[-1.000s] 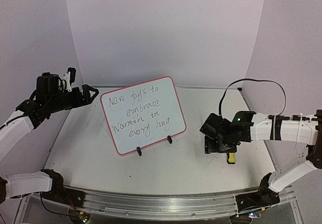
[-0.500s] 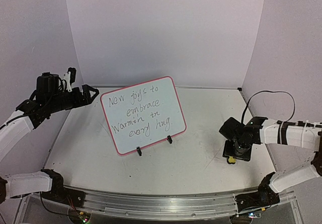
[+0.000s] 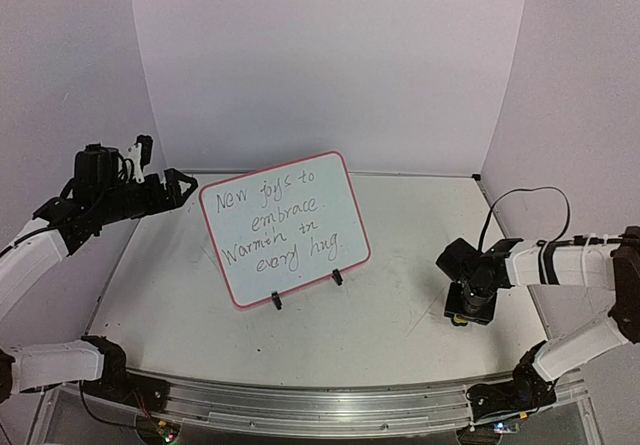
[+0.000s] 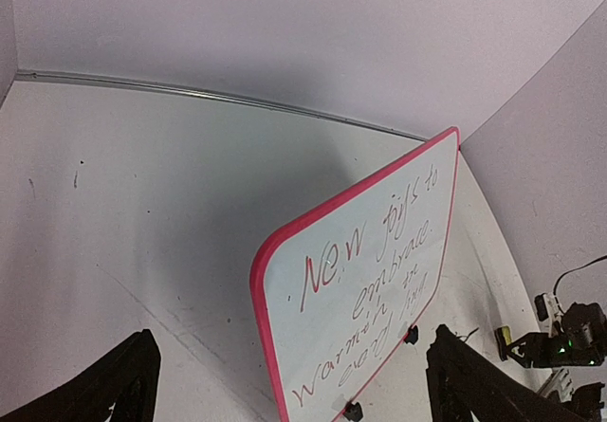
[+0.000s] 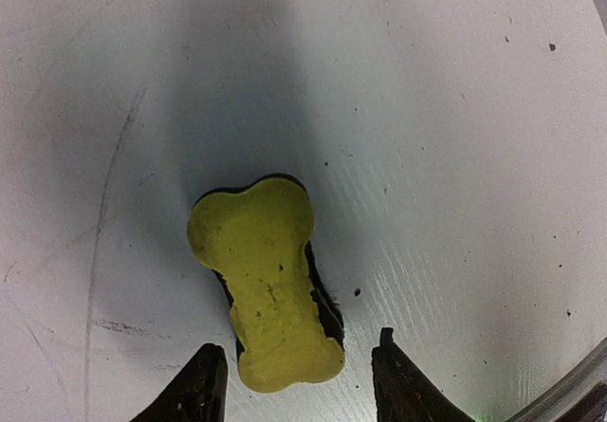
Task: Erase the whiteboard
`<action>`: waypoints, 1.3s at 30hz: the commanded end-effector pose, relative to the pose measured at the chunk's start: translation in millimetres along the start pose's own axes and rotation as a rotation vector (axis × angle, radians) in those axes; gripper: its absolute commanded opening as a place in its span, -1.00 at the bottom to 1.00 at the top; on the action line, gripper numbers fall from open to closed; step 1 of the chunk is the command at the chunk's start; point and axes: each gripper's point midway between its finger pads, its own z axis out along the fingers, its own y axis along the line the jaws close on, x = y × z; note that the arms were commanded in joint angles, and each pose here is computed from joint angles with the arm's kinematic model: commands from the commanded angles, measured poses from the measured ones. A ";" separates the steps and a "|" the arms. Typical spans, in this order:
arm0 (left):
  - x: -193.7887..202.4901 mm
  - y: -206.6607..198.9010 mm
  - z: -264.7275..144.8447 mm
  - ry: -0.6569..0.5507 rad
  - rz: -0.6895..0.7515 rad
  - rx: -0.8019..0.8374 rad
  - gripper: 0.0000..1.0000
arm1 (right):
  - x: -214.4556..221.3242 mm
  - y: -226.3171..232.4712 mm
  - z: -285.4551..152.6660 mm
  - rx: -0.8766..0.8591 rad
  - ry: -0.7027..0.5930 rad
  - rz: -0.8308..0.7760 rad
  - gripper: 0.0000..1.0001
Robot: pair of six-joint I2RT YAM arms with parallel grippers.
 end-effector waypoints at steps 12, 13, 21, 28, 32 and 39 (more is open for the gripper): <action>-8.7 -4.0 0.0 -0.025 0.018 0.016 0.99 | -19.2 2.0 15.5 0.016 -0.034 -0.021 -0.05; -8.8 -4.1 -0.2 -0.026 0.019 0.016 0.99 | -20.1 2.6 16.1 0.013 -0.035 -0.024 -0.07; -8.1 -3.4 1.3 -0.022 0.018 0.014 0.99 | -22.8 5.9 20.1 0.000 -0.043 -0.041 -0.34; -6.1 -1.7 3.1 -0.016 0.010 0.009 0.99 | -23.3 6.1 21.4 -0.005 -0.051 -0.051 -0.70; -1.5 4.4 7.6 -0.004 -0.060 -0.014 0.99 | -31.2 16.0 9.9 -0.065 -0.076 -0.058 -0.86; 16.3 6.3 16.6 -0.020 -0.244 0.045 0.99 | -69.4 57.8 -63.0 -0.305 -0.230 -0.092 -0.89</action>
